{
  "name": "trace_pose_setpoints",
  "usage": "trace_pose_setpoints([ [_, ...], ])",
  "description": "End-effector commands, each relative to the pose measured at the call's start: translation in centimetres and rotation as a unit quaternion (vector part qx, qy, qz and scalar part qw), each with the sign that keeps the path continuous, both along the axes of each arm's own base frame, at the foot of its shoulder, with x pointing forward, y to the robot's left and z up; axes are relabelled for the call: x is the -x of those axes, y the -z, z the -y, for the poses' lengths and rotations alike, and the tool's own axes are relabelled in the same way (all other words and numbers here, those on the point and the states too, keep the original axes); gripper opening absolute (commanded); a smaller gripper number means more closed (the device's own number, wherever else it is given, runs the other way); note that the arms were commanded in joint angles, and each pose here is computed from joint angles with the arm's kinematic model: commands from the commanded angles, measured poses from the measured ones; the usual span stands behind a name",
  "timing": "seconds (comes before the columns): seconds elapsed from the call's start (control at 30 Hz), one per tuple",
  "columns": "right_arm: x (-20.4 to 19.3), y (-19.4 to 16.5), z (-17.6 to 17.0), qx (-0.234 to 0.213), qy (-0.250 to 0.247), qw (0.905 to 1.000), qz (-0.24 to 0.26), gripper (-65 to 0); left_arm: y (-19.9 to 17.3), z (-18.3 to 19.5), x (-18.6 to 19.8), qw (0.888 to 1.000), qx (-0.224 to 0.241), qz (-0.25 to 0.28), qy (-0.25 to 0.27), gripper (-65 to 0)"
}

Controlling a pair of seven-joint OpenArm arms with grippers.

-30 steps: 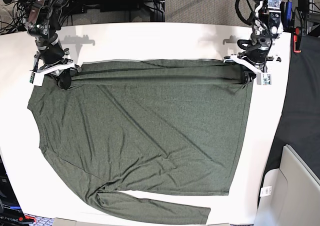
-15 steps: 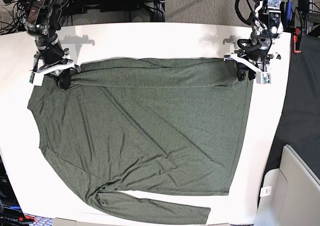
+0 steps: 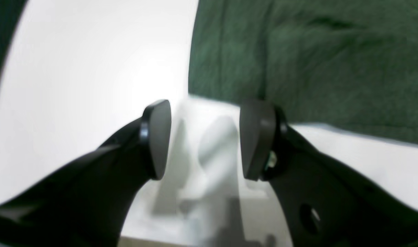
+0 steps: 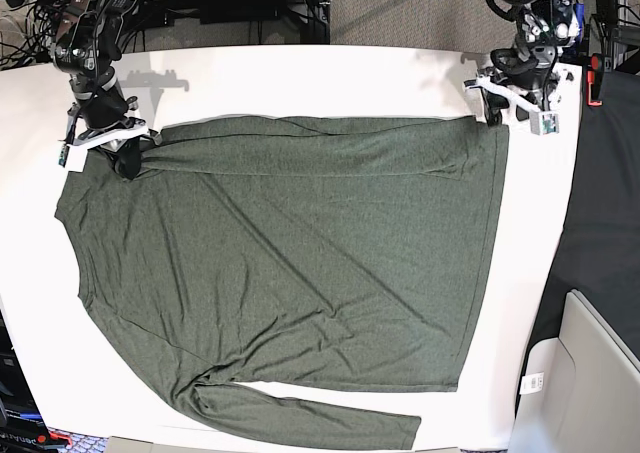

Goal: Fold the T-shirt properly
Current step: 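Drag the held shoulder edge across the table with both grippers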

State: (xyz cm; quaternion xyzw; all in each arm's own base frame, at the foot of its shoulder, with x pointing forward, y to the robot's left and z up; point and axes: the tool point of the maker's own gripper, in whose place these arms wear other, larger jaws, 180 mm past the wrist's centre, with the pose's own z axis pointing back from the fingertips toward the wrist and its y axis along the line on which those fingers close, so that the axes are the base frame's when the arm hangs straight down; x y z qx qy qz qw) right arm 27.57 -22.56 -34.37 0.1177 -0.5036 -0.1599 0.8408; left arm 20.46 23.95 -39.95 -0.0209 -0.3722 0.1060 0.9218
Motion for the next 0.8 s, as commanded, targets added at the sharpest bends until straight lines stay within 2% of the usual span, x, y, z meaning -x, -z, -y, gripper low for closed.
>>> trace_pose_setpoints([
  [0.0, -0.7, -1.5, 0.2, 0.006, -0.001, 0.9996, 0.028, -64.8, -1.0, -0.5, -0.6, 1.000, 0.001, 0.020, -0.003, -33.2],
  [0.17, -0.6, -1.4, 0.3, 0.007, -0.001, 0.9996, 0.028, -64.8, -0.5, 0.1, -1.6, 0.998, 0.057, 0.015, -0.020, -33.1],
  [0.77, -0.6, -1.4, 0.2, 0.006, 0.000, 0.9996, 0.028, -64.8, 1.9, 0.8, -2.9, 0.994, 0.093, 0.007, -0.051, -34.7],
])
